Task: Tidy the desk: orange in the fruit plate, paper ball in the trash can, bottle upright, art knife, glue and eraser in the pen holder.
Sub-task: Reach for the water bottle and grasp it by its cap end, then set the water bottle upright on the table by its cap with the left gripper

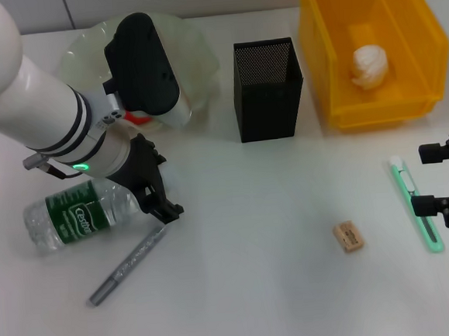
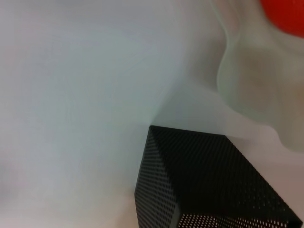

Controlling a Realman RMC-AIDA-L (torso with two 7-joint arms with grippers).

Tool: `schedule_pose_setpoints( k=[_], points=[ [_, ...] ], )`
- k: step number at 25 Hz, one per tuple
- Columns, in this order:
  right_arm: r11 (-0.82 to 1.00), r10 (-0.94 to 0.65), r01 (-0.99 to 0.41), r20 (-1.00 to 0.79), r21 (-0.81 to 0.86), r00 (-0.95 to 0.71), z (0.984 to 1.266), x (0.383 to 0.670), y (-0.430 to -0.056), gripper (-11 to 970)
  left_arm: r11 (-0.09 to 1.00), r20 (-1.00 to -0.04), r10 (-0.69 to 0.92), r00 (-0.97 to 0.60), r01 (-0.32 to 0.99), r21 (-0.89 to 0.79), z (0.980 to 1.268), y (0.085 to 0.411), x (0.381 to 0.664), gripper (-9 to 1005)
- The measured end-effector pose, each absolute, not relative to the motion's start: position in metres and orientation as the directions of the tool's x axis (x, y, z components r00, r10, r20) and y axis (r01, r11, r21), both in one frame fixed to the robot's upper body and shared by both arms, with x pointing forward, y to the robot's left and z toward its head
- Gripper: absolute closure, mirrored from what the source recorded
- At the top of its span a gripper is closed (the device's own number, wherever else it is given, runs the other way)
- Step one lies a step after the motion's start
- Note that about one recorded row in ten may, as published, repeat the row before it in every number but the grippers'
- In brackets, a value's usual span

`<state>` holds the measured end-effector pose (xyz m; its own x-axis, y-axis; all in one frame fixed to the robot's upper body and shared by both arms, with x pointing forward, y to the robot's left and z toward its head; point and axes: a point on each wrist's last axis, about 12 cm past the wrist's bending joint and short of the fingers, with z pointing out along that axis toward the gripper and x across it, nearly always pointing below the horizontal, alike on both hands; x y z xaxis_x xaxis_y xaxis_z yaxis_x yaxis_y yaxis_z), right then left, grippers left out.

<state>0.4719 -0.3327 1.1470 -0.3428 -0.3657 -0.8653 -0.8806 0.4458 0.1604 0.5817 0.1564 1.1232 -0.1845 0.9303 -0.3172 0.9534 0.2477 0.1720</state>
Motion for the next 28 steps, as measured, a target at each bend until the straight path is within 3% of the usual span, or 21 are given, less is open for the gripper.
schedule_pose_setpoints(
  k=[5, 17, 19, 25, 28],
  points=[
    [0.445, -0.365, -0.881, -0.865, 0.163, -0.344, 1.147, 0.472, -0.332, 156, 0.245, -0.316, 0.931, -0.181, 0.953, 0.176, 1.123, 0.155, 0.582, 137],
    [0.441, -0.346, -0.877, -0.866, 0.190, -0.361, 1.142, 0.473, -0.331, 168, 0.276, -0.294, 0.932, -0.211, 0.939, 0.204, 1.121, 0.159, 0.586, 298],
    [0.439, -0.346, -0.878, -0.865, 0.192, -0.362, 1.142, 0.473, -0.331, 170, 0.280, -0.297, 0.931, -0.212, 0.937, 0.208, 1.120, 0.159, 0.586, 513],
    [0.445, -0.334, -0.873, -0.867, 0.200, -0.369, 1.141, 0.472, -0.333, 176, 0.302, -0.314, 0.922, -0.225, 0.927, 0.221, 1.119, 0.161, 0.586, 543],
    [0.445, -0.332, -0.873, -0.868, 0.200, -0.368, 1.141, 0.472, -0.333, 179, 0.349, -0.404, 0.886, -0.229, 0.902, 0.254, 1.134, 0.173, 0.577, 548]
  ],
)
